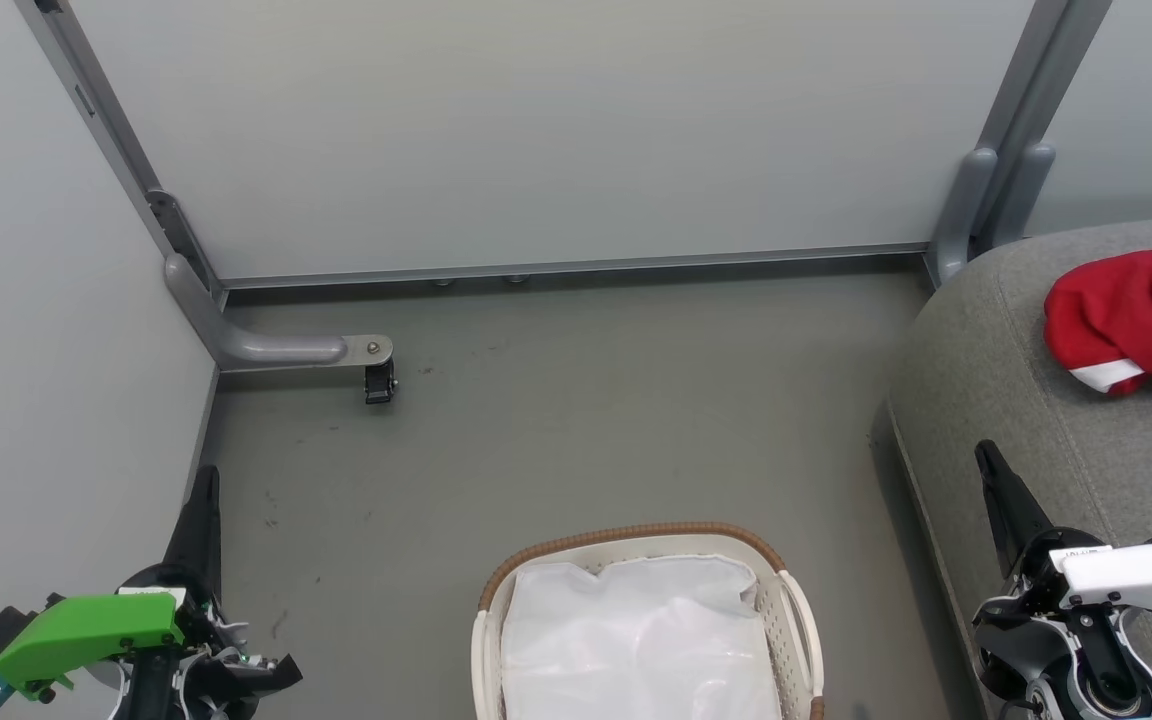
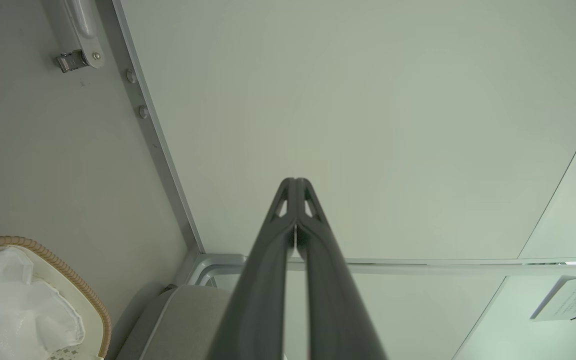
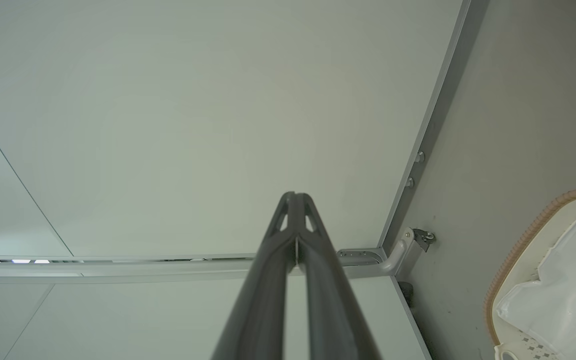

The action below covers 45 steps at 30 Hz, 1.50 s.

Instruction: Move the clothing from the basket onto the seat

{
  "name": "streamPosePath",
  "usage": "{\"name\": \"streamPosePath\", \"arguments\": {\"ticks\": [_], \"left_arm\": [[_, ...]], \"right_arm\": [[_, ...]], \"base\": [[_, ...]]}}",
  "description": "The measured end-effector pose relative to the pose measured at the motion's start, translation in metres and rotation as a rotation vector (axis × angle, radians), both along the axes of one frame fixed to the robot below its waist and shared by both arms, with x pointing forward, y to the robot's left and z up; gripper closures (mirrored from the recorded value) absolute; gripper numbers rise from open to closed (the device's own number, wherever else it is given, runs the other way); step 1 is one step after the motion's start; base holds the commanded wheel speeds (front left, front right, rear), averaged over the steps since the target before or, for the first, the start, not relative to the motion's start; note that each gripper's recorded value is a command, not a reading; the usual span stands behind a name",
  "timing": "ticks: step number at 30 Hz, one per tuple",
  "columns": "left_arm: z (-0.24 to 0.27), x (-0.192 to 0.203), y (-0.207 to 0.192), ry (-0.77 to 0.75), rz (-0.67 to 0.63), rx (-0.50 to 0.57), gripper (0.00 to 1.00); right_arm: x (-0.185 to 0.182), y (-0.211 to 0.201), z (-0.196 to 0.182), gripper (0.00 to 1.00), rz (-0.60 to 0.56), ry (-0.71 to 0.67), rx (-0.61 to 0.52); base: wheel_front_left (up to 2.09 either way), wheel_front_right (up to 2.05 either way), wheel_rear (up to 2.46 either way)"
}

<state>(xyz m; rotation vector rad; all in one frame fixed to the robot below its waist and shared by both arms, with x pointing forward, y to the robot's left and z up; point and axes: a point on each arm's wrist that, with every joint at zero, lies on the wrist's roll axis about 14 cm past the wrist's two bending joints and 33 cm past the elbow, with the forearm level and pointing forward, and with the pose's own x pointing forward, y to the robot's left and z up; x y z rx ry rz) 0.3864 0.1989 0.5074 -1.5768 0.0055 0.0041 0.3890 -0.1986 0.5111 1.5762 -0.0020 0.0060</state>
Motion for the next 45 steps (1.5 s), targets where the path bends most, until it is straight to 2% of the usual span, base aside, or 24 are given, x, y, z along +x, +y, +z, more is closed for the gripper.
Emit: {"name": "streamPosePath", "arguments": {"ticks": [45], "left_arm": [[0.0000,0.0000,0.0000,0.000,0.000,0.000,1.00]], "right_arm": [[0.0000,0.0001,0.0000,1.00,0.000,0.000,0.000]], "base": [[0.00,0.00,0.00]]}}
